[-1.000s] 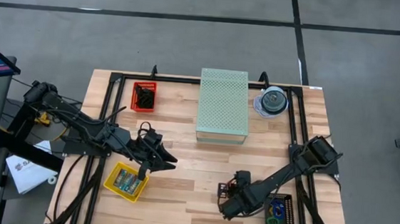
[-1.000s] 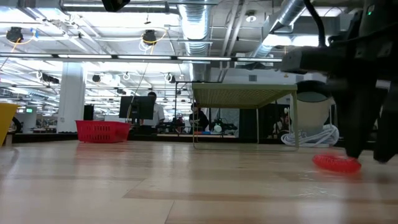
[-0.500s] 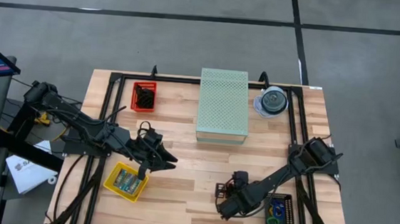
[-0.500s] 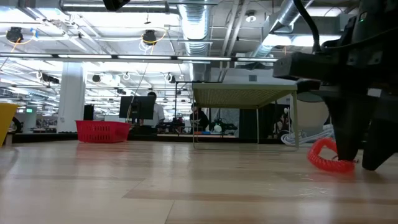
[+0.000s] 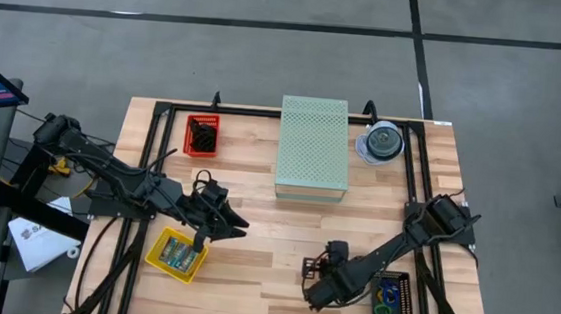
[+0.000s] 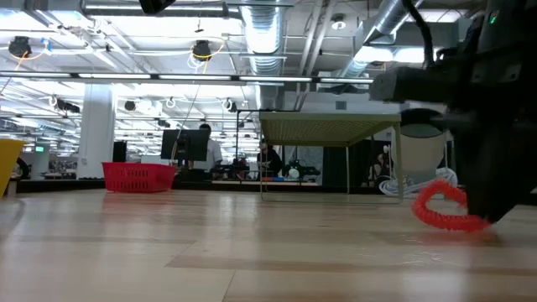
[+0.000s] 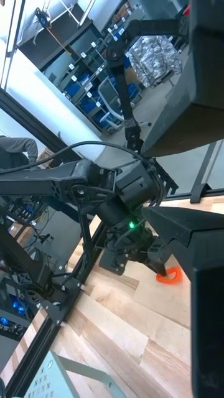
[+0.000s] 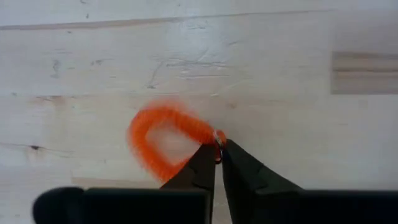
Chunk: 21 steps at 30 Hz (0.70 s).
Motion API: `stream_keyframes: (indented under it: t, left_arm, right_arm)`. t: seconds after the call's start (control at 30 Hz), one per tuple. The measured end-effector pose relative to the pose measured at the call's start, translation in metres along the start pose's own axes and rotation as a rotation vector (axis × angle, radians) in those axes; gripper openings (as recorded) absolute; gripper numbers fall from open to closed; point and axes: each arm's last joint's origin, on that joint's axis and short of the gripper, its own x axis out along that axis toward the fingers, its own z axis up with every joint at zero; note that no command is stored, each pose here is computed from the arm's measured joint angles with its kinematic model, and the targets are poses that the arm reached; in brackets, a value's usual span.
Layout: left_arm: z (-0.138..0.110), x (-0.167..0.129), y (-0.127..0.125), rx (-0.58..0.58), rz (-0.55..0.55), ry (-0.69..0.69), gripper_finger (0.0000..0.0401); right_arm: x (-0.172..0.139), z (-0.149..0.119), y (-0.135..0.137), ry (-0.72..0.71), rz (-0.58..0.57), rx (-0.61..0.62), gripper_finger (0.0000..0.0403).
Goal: Pick & Place Office Desk Supplies
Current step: Put the orange spring keychain band into the black bin
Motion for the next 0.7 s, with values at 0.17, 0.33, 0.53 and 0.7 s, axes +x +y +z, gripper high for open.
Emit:
stream_keyframes:
  t: [0.17, 0.33, 0.53, 0.7]
  left_arm:
    - [-0.002, -0.001, -0.002, 0.001, -0.008, 0.007, 0.0136]
    - [-0.002, -0.001, -0.003, 0.002, -0.010, 0.009, 0.0136]
    - [-0.002, -0.001, -0.002, 0.002, -0.009, 0.010, 0.0136]
    - [-0.002, -0.001, -0.002, 0.003, -0.009, 0.010, 0.0136]
  right_arm:
    - [-0.036, -0.010, 0.008, -0.028, 0.040, -0.034, 0.0005]
    - [-0.087, -0.017, 0.010, -0.054, 0.069, -0.084, 0.0004]
    - [-0.145, -0.025, -0.007, -0.026, 0.043, -0.171, 0.0003]
    - [-0.165, -0.042, -0.032, 0.076, -0.038, -0.245, 0.0002]
